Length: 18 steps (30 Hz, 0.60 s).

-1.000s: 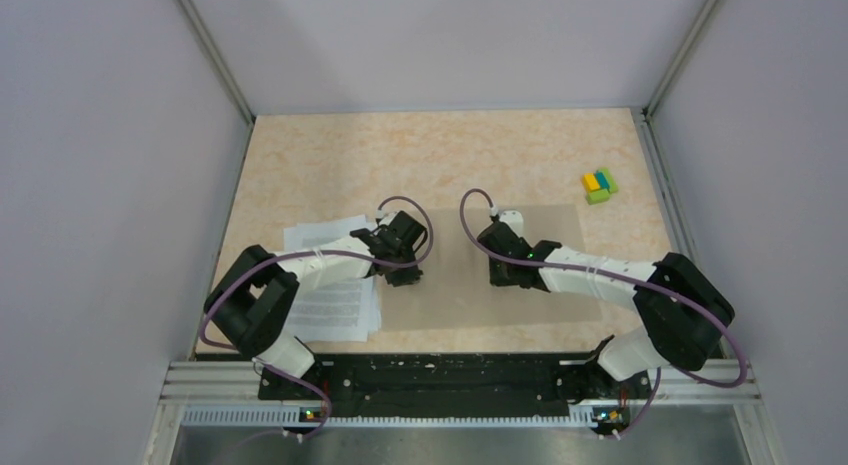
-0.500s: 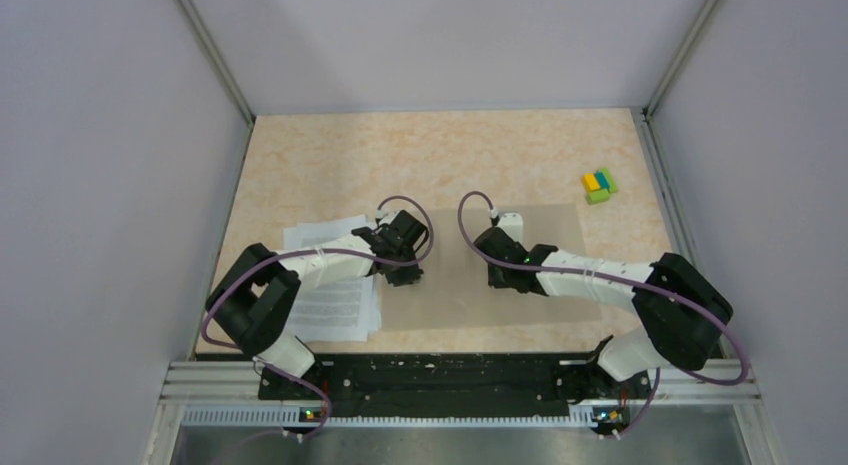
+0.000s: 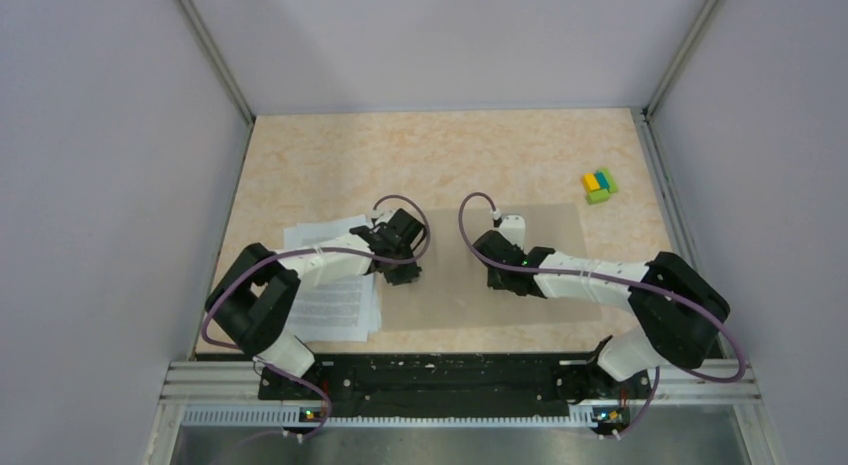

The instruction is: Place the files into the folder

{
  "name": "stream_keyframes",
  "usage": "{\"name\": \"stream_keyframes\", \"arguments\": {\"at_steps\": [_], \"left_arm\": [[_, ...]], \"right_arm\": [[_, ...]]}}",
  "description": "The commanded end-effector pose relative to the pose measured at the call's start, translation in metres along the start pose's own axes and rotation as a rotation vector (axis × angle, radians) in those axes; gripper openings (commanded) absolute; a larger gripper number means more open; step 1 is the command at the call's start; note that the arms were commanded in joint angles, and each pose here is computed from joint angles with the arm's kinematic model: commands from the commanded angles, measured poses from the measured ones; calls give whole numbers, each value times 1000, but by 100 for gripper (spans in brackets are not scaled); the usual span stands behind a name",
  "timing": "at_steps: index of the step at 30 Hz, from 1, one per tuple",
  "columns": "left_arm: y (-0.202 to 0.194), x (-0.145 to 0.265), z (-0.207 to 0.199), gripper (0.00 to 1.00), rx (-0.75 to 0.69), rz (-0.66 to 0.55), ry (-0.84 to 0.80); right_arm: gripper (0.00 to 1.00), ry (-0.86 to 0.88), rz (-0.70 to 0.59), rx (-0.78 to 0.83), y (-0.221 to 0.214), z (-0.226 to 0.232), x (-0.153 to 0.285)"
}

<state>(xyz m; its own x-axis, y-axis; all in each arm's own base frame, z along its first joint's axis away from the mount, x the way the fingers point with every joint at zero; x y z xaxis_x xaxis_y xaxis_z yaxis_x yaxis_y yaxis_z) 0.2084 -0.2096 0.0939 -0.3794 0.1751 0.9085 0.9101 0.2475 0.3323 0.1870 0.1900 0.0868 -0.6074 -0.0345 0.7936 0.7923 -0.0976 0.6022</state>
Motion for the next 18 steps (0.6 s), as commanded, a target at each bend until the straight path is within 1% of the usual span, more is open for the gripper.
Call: {"name": "stream_keyframes", "arguments": {"at_steps": [1,8,18], "left_arm": [[-7,-12,34,25,8,13,168],[-6,-15,43,25,40,22,181],[-5,-18,50,25,63,34,186]], "right_arm": [[2,-218,125,100,-37,-41,-10],[0,-264,122,69,-37,-44,-9],[0,-247,75,20,-26,-41,1]]}}
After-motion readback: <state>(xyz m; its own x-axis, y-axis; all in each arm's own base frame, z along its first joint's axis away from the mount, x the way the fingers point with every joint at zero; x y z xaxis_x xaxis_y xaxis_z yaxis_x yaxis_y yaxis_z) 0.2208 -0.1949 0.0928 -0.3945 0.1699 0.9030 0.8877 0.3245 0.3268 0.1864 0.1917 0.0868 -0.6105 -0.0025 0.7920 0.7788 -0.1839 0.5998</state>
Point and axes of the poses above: each gripper's point midway between its finger pads, its own x axis back along the fingers, its own z axis along the line the jaws close on, y = z × x, the point moved 8 cm from there along x, back along the fingers, and after that the axes turned 5 degrees about -x, right-handed, at the moved point
